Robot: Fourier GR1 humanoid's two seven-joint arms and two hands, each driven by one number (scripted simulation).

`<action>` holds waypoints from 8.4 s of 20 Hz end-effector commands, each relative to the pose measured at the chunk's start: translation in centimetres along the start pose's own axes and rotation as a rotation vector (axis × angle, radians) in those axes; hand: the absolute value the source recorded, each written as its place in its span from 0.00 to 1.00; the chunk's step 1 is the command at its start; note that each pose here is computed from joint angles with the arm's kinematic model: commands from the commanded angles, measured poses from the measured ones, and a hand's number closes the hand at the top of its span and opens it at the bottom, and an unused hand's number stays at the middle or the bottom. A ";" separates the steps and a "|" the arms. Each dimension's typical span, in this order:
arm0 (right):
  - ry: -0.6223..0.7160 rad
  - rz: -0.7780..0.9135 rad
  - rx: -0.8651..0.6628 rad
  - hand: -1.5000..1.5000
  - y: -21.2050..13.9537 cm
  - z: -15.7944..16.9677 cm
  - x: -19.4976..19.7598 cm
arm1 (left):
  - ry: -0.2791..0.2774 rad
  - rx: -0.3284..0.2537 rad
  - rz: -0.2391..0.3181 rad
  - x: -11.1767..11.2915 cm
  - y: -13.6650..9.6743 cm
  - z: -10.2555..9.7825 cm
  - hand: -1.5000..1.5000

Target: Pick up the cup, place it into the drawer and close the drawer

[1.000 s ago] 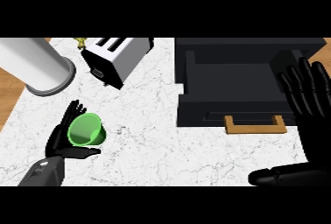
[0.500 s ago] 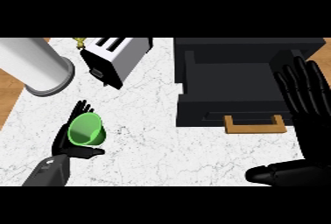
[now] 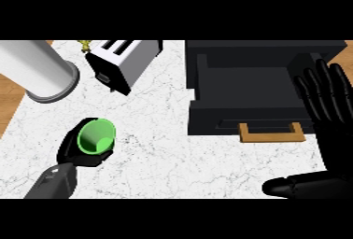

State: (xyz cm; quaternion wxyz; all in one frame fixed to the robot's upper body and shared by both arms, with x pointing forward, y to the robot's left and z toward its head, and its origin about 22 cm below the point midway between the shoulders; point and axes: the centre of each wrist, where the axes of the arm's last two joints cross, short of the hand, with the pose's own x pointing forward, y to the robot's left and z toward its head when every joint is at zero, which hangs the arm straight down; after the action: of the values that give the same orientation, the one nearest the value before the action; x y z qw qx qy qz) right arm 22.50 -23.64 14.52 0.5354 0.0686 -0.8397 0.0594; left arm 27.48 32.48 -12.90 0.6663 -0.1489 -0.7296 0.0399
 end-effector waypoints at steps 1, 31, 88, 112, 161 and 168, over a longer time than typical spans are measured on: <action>0.006 -0.014 -0.008 0.00 0.1 -0.1 -0.3 | -0.153 -0.091 0.078 0.4 -0.4 -1.0 1.00; 0.033 0.008 -0.035 0.00 -0.3 0.4 -1.0 | -0.423 -0.093 0.015 9.7 -14.5 -5.6 1.00; -0.007 0.001 0.036 0.00 -1.0 -0.1 -1.5 | -0.220 -0.118 -0.380 17.2 -34.9 -22.5 1.00; -0.034 -0.119 0.085 0.00 -1.9 -0.6 -0.5 | -0.319 -0.153 -0.178 16.7 -35.2 -21.8 0.00; 0.258 0.969 0.574 0.00 2.2 -3.3 -16.1 | -0.237 0.102 -0.025 17.7 -3.4 -2.5 0.00; 0.323 0.948 0.559 0.00 0.4 -4.6 -20.9 | -0.248 0.082 -0.004 18.1 -3.3 -0.4 0.00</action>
State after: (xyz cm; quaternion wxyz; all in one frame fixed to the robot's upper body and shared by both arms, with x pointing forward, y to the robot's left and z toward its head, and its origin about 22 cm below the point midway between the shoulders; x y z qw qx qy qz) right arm 33.74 -20.89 -0.86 0.5193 -0.1843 -0.6508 0.5223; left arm 26.81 33.33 5.12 0.5771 -0.1111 -0.8047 0.0843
